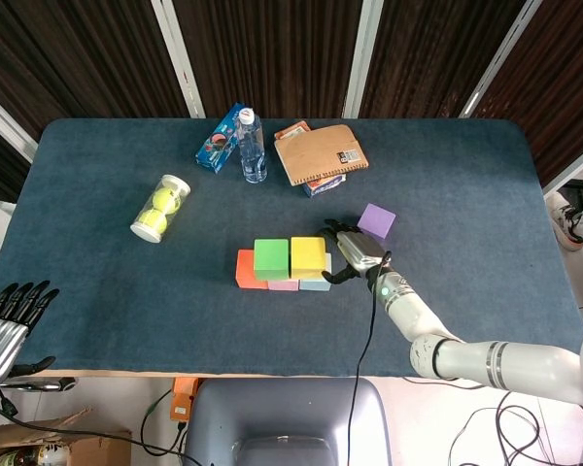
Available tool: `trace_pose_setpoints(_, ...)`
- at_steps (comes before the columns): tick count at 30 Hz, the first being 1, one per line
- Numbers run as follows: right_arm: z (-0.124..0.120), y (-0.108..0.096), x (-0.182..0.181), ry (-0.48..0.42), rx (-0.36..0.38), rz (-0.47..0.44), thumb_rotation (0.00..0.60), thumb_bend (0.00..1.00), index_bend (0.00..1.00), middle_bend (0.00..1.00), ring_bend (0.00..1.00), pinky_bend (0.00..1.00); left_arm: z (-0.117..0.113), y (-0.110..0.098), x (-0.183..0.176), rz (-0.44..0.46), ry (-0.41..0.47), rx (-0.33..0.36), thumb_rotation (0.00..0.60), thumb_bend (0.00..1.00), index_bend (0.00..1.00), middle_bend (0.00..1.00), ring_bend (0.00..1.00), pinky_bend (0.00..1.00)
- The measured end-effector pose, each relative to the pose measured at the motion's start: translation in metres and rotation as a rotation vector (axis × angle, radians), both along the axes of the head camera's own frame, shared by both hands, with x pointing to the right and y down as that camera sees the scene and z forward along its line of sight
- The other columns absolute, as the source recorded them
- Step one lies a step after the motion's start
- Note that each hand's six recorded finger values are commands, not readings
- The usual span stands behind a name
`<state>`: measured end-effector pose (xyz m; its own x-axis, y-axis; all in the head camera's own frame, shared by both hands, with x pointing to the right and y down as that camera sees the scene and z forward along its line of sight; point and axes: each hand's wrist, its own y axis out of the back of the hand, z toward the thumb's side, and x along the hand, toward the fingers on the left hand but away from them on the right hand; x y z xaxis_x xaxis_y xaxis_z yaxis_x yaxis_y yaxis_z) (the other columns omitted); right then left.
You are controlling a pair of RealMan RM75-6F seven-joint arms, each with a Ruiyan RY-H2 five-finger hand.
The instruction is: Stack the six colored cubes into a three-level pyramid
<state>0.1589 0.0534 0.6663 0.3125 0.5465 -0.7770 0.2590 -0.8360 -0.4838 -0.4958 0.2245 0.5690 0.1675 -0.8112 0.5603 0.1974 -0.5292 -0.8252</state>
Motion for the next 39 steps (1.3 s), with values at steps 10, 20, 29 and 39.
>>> trace_pose_setpoints(10, -0.006, -0.005, 0.011, -0.016, 0.009, 0.026, 0.600, 0.28, 0.09, 0.00, 0.00, 0.00, -0.001, 0.001, -0.002, -0.005, -0.002, 0.002, 0.507, 0.06, 0.08, 0.02, 0.00, 0.07)
trace_pose_setpoints(20, -0.021, -0.003, 0.074, 0.044, 0.054, 0.041, 0.588, 0.29, 0.14, 0.00, 0.00, 0.00, 0.001, 0.000, -0.001, -0.001, -0.005, -0.004, 0.506, 0.06, 0.08, 0.02, 0.00, 0.07)
trace_pose_setpoints(29, -0.010, 0.013, 0.086, 0.042, -0.021, -0.018, 0.482, 0.54, 0.20, 0.00, 0.00, 0.00, 0.004, -0.002, 0.007, 0.014, -0.013, -0.009, 0.506, 0.06, 0.08, 0.02, 0.00, 0.07)
trace_pose_setpoints(39, -0.006, 0.014, 0.067, 0.010, -0.054, -0.046, 0.409, 0.62, 0.21, 0.00, 0.00, 0.00, 0.002, -0.002, 0.003, 0.004, -0.013, -0.005, 0.506, 0.06, 0.07, 0.02, 0.00, 0.07)
